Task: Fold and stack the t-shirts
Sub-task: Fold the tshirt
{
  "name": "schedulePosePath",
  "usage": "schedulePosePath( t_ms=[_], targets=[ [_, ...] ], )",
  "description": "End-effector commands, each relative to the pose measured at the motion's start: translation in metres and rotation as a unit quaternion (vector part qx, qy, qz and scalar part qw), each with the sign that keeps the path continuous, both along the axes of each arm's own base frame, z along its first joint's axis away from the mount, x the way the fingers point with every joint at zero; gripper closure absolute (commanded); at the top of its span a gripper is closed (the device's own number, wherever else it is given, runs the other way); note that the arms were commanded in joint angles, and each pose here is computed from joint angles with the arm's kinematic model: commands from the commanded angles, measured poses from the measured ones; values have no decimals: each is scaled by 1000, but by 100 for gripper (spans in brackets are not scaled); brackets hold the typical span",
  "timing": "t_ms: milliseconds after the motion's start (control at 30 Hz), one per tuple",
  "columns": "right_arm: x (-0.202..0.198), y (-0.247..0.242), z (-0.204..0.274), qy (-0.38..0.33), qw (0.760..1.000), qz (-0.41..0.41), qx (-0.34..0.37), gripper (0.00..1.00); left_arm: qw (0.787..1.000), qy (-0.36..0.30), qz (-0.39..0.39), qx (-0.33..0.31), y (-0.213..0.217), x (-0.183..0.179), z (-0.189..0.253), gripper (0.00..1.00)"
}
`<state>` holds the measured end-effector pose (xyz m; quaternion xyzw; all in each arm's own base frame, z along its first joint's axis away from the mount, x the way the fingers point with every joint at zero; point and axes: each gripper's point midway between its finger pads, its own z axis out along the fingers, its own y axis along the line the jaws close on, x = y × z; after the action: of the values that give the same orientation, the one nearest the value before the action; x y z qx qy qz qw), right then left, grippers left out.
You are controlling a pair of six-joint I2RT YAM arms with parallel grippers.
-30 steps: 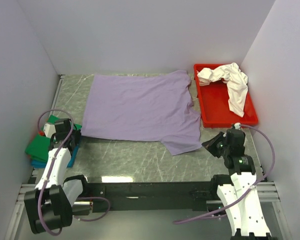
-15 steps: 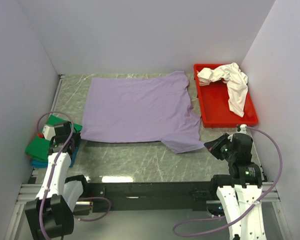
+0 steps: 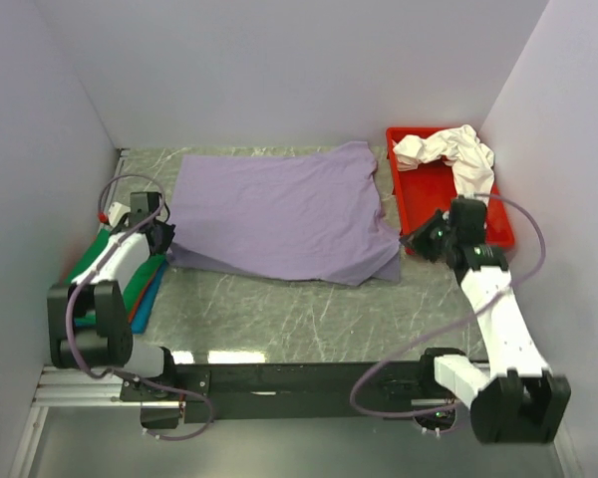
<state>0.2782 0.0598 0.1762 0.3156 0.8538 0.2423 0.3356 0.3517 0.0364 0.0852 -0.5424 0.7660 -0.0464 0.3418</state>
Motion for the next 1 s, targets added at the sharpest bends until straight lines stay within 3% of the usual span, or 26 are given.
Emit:
schedulePosePath(
  t_ms=[0, 400, 967],
  targets=[
    [54, 1, 32, -62, 998, -2, -3, 100, 1000, -6, 24, 16, 11, 19, 8, 99],
    [137, 7, 39, -38, 999, 18, -32, 100, 999, 22, 41, 11, 15, 52, -3, 99],
    [173, 5, 40, -48, 998, 31, -35, 100, 998, 37, 48, 34, 25, 76, 8, 99]
  ],
)
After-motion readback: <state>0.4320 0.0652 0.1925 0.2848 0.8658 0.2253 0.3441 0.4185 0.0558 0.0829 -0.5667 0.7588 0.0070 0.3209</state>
